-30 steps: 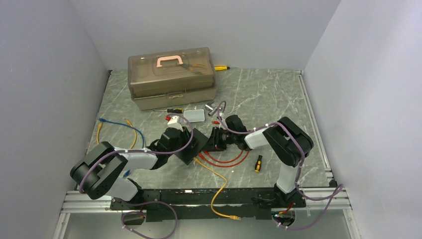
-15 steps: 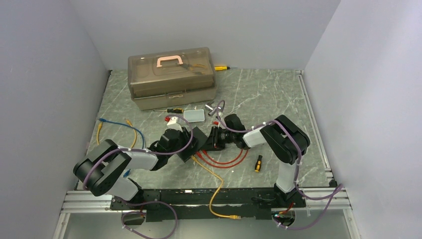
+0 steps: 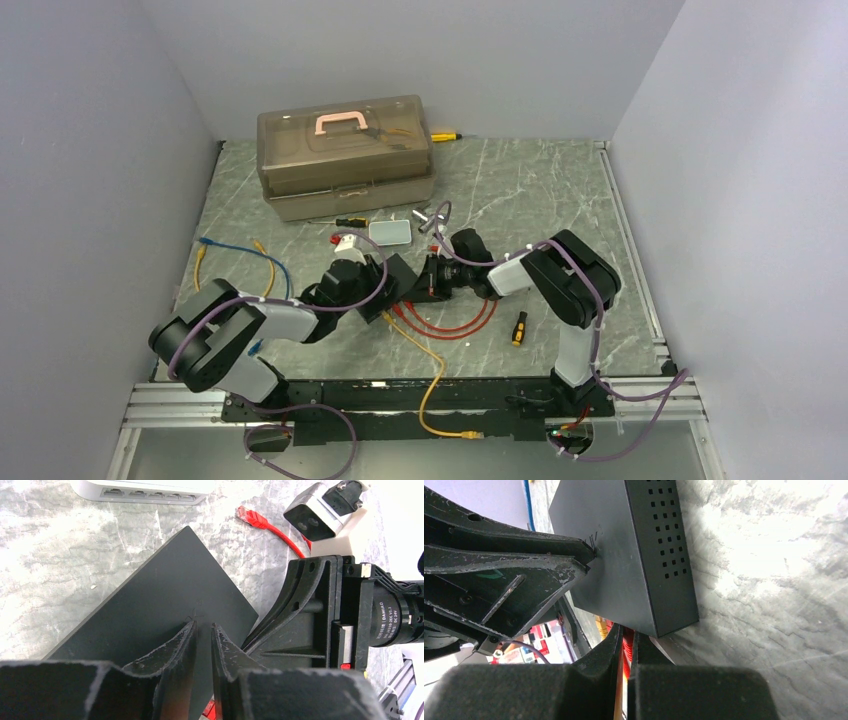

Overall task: Pull the plug from the switch port
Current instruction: Pull the connector from the switch port.

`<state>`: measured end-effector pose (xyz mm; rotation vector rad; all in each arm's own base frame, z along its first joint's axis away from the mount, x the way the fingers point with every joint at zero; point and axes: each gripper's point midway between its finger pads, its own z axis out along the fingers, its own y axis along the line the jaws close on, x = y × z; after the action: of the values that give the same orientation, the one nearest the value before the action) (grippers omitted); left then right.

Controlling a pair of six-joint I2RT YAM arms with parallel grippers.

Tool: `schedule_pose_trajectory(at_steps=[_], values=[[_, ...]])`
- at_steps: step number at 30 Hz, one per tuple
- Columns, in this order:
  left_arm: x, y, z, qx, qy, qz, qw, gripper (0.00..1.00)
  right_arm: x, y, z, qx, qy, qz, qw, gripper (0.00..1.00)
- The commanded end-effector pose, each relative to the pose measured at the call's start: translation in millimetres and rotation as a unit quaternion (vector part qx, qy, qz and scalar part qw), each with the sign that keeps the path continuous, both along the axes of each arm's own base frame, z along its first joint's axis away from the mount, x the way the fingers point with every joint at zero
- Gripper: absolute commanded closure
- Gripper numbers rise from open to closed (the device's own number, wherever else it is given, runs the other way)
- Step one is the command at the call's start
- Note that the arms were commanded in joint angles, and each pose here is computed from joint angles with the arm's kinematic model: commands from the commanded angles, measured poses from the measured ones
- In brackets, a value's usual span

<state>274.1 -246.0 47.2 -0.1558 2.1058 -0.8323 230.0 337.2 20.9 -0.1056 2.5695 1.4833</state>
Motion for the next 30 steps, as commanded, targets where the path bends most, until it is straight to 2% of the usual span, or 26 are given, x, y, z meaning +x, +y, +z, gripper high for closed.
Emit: schedule_pose_trajectory(at_steps=[1,6,10,14,17,24,30], values=[[-36,15,-40,0.048,0.07,-0.022,0.996,0.73,-2,2,-11,-0.012,0.005,-0.001,1.0,1.0],[-31,16,-15,0.035,0.038,-0.016,0.999,0.48,-2,2,-11,-0.011,0.003,0.001,1.0,1.0],[-29,18,4,0.043,0.016,-0.016,0.999,0.34,-1,2,-9,-0.011,0.0,0.001,1.0,1.0],[-29,25,12,0.087,0.006,-0.014,0.996,0.3,0,3,-8,-0.012,-0.001,0.002,1.0,1.0],[-32,31,11,0.148,0.008,-0.016,0.989,0.28,-1,2,-9,-0.013,-0.001,0.002,1.0,1.0],[-31,36,10,0.275,-0.01,-0.028,0.961,0.26,-1,3,-8,-0.013,-0.003,0.004,1.0,1.0],[-32,25,9,0.338,-0.019,-0.052,0.94,0.23,-1,3,-7,-0.013,-0.006,0.004,1.0,1.0]])
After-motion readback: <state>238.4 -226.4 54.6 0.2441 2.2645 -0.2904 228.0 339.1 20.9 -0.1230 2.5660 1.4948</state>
